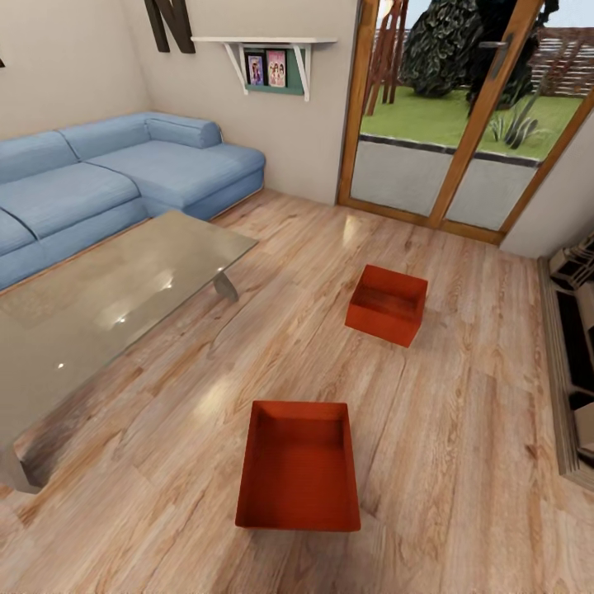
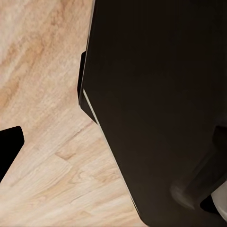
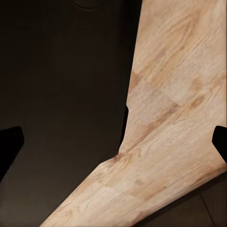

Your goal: Move the two storage containers from the living room to the garage. In the garage, place one container on the floor and stack the other container on top of it (either order is fine).

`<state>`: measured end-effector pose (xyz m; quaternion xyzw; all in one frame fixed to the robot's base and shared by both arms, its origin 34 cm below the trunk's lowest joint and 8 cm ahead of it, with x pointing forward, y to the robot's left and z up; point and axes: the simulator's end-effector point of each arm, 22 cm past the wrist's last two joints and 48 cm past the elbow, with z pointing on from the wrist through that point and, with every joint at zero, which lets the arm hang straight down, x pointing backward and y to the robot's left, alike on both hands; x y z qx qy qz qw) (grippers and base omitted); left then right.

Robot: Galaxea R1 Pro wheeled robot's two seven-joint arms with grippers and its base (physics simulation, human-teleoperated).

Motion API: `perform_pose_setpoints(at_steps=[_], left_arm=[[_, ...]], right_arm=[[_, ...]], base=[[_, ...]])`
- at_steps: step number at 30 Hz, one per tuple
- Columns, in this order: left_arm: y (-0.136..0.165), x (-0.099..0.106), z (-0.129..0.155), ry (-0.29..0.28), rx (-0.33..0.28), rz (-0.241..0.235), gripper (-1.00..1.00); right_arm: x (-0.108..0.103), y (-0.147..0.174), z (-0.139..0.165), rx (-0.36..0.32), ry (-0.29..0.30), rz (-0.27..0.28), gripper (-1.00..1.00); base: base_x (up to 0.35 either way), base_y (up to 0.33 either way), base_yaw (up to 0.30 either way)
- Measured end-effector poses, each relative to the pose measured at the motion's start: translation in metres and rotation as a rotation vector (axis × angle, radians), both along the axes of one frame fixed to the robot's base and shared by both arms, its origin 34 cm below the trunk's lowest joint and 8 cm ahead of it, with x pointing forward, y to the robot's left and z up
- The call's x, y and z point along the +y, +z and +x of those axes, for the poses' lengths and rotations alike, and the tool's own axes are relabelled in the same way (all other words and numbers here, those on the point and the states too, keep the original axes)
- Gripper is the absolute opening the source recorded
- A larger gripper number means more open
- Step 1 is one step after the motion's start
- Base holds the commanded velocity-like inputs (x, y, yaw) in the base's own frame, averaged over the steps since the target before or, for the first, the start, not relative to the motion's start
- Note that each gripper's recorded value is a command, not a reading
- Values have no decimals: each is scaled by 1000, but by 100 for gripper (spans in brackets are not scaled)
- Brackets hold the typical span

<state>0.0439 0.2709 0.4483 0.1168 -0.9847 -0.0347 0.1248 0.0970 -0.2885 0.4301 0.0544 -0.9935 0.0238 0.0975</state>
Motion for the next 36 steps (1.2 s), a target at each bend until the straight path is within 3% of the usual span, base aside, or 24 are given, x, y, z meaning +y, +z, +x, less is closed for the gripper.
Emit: perform_pose_setpoints(at_steps=[36], left_arm=[[0, 0, 0, 2, 0, 0, 100]], right_arm=[[2, -1, 2, -5, -10, -6, 100]], base=[[0, 0, 0]])
